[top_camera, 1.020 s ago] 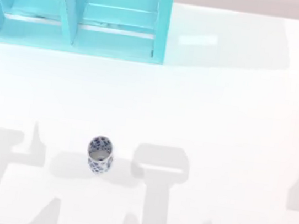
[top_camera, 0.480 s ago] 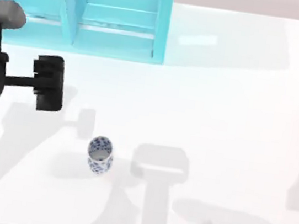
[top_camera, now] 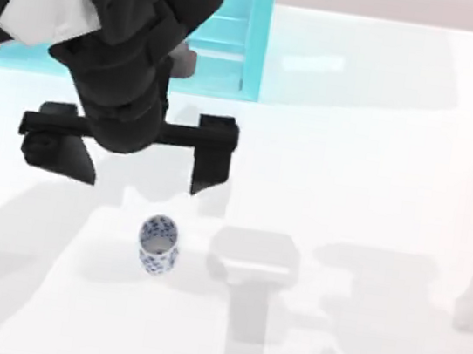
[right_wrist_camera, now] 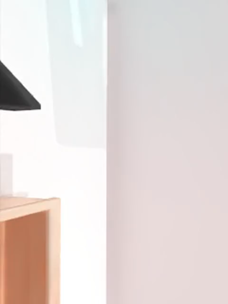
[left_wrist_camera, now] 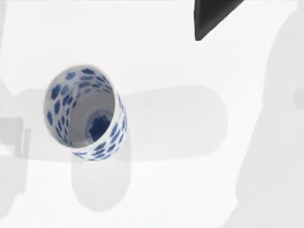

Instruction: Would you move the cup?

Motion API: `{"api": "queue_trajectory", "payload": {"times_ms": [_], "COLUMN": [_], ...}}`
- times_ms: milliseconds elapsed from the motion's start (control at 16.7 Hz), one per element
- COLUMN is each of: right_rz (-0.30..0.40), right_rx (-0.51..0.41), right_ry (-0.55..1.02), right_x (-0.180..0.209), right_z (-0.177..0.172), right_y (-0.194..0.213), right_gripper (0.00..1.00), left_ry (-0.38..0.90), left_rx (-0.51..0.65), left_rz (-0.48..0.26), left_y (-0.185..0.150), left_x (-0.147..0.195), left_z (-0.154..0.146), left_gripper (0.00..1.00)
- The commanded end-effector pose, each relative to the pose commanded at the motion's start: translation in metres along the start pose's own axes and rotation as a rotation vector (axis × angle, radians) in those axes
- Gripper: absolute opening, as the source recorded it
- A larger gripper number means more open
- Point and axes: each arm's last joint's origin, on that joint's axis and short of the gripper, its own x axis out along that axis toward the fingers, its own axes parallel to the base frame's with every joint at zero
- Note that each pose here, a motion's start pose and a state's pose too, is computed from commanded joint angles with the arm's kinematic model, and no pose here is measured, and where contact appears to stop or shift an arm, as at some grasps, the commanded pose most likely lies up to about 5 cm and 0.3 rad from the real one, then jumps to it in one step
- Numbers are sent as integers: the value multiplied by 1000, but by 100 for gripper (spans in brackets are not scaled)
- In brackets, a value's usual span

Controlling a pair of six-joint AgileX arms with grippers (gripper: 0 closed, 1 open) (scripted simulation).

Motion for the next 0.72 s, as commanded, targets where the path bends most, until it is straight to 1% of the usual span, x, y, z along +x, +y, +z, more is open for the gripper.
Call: {"api": "queue_trajectory", "payload": {"times_ms": [120, 300, 720], "right_rz": [0, 0, 0], "right_rx": [0, 0, 0], "right_ry": [0, 0, 0], "right_x": [0, 0, 0], "right_z": [0, 0, 0], "right_y": [0, 0, 0], "right_gripper": [100, 100, 100], "left_ry": [67, 109, 111], "left_rx": [2, 1, -3], "left_rz": [40, 68, 70], "left_y": [-20, -37, -38], "left_x": [10, 18, 19], "left_z": [8, 14, 16], "left_gripper": [100, 100, 100]}}
